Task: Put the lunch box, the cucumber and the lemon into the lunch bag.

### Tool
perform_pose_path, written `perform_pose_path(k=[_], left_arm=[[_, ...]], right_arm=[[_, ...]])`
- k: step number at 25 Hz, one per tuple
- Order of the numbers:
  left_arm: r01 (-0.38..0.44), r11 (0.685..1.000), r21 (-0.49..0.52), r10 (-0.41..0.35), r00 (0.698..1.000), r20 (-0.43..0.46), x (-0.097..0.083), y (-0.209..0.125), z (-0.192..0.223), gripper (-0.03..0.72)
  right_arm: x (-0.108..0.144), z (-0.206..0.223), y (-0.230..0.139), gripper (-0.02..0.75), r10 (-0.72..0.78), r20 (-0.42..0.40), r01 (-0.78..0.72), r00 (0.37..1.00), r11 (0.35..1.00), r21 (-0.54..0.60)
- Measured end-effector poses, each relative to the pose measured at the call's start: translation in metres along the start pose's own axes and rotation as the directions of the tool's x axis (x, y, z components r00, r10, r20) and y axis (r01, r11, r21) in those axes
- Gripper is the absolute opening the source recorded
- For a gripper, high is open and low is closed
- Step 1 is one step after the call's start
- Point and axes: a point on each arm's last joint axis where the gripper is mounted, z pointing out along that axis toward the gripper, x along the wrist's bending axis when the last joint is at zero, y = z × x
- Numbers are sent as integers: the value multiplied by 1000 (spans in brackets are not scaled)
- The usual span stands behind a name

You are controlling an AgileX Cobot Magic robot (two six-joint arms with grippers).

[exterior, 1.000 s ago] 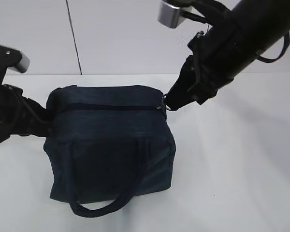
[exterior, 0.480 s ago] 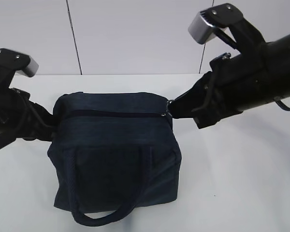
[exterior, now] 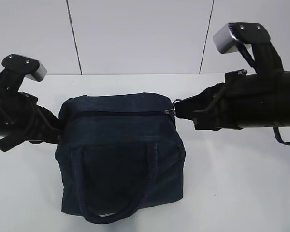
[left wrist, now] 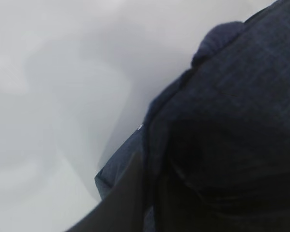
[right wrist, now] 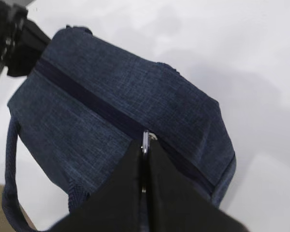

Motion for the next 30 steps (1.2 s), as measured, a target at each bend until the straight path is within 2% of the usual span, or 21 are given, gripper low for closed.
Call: perform_pose_path(k=[5, 11, 17, 20, 26, 30], left_arm=[[5, 1000, 4, -5, 1000, -13, 2, 0, 4, -4], [-42, 999, 7, 43, 998, -41, 5, 0, 4, -4], [-54, 998, 10, 54, 997, -46, 6, -1, 4, -4], [-54, 999, 9, 54, 997, -47, 6, 0, 4, -4], [-47, 999, 4, 47, 998, -52, 6, 0, 4, -4], [-43, 999, 2, 43, 998, -51, 6, 0, 4, -4]], right_arm=[[0, 1, -4, 8, 116, -22, -117, 993, 992, -55], [3, 1, -5, 8, 178, -52, -181, 983, 982, -56], [2, 1, -5, 8, 405, -54, -408, 913, 912, -48], [1, 1, -3, 8, 514, -58, -517, 856, 854, -57], [-1, 1, -2, 8, 736, -92, -741, 671, 667, -75], [-2, 2, -9, 8, 829, -85, -833, 553, 550, -59]])
